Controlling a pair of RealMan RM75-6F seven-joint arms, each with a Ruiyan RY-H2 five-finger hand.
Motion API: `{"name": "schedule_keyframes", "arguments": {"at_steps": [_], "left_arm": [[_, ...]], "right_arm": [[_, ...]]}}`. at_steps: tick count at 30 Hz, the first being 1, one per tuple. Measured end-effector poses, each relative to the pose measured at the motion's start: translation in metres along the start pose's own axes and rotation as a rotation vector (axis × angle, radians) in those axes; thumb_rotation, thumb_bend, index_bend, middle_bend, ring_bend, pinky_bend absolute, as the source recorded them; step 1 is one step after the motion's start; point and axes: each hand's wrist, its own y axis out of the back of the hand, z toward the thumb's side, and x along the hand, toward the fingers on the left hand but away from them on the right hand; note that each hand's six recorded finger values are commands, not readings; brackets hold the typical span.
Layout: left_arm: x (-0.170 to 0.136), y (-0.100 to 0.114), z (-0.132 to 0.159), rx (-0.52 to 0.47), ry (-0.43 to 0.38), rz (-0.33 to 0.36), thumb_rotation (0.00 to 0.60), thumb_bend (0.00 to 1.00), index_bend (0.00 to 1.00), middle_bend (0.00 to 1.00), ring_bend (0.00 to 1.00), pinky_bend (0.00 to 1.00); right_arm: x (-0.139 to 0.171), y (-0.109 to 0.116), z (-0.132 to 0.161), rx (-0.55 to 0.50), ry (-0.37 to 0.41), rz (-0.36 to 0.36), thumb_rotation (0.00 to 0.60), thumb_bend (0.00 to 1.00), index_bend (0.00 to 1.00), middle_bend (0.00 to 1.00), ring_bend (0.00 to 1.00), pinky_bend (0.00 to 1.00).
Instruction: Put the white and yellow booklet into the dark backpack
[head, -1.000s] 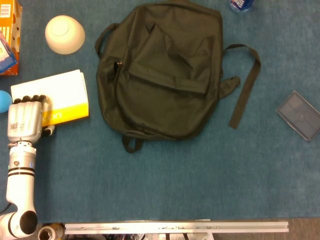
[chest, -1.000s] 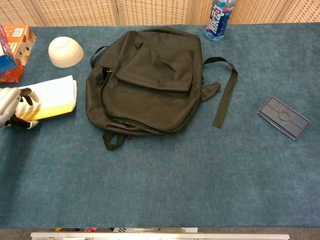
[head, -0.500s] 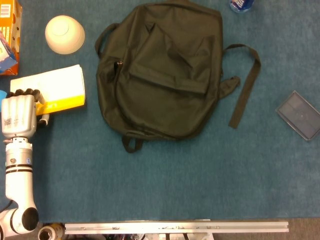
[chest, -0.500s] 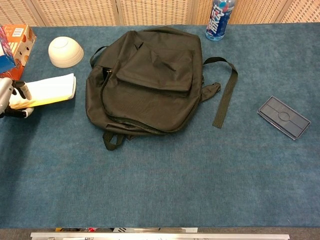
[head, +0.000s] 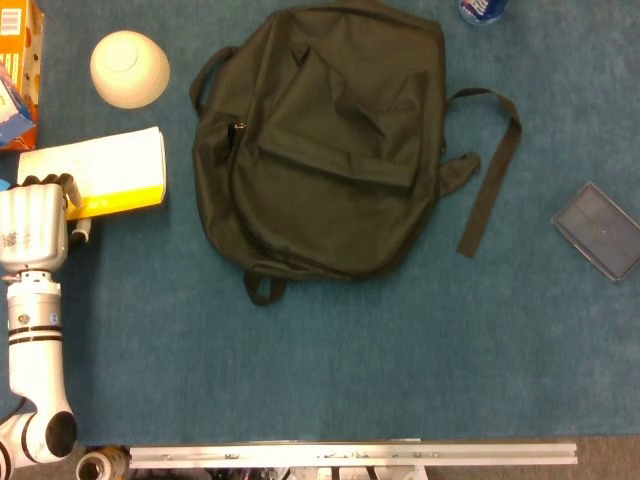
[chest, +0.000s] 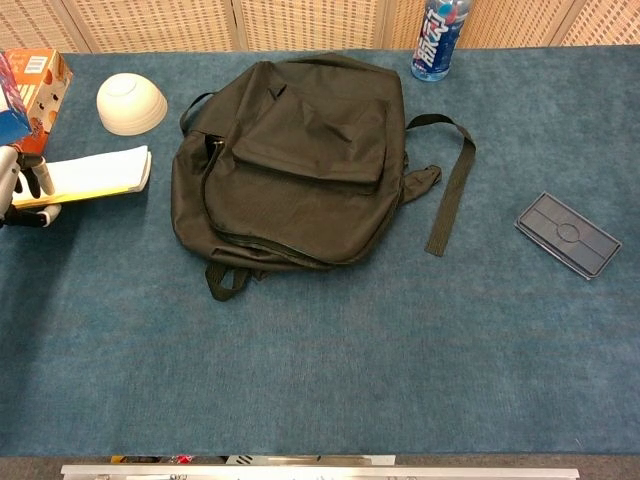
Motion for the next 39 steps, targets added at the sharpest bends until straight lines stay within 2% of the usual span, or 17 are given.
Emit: {"name": "schedule_keyframes", "arguments": {"at_steps": [6, 13, 18, 23, 29, 39], "left_arm": [[0.0, 0.001, -0.002, 0.009, -0.027, 0.013, 0.6, 0.43, 0.57, 0.58, 0.52, 0.67], [0.002, 0.004, -0.005, 0.004, -0.054, 0.024, 0.6, 0.44, 0.58, 0.59, 0.52, 0.68], [0.002, 0.012, -0.003, -0.023, -0.119, 0.05, 0.6, 0.44, 0.61, 0.61, 0.52, 0.69], [0.001, 0.028, -0.002, -0.015, -0.19, 0.121, 0.6, 0.44, 0.62, 0.62, 0.52, 0.69], [-0.005, 0.047, -0.002, 0.022, -0.265, 0.212, 0.6, 0.44, 0.63, 0.64, 0.53, 0.69], [-0.023, 0.079, -0.004, 0.054, -0.373, 0.335, 0.6, 0.44, 0.64, 0.64, 0.53, 0.69]], "right_arm": [[-0.001, -0.003, 0.003, -0.003, 0.01, 0.01, 0.6, 0.04, 0.28, 0.35, 0.21, 0.26], [-0.002, -0.006, 0.008, -0.009, 0.027, 0.016, 0.6, 0.03, 0.28, 0.35, 0.21, 0.26], [-0.007, -0.012, 0.018, -0.005, 0.053, 0.027, 0.6, 0.03, 0.28, 0.35, 0.21, 0.26], [-0.013, -0.019, 0.035, 0.0, 0.101, 0.053, 0.6, 0.03, 0.28, 0.35, 0.21, 0.26], [-0.023, -0.03, 0.058, -0.018, 0.146, 0.123, 0.6, 0.03, 0.29, 0.35, 0.22, 0.26], [-0.049, -0.057, 0.113, -0.054, 0.255, 0.21, 0.6, 0.03, 0.3, 0.37, 0.23, 0.29]]}}
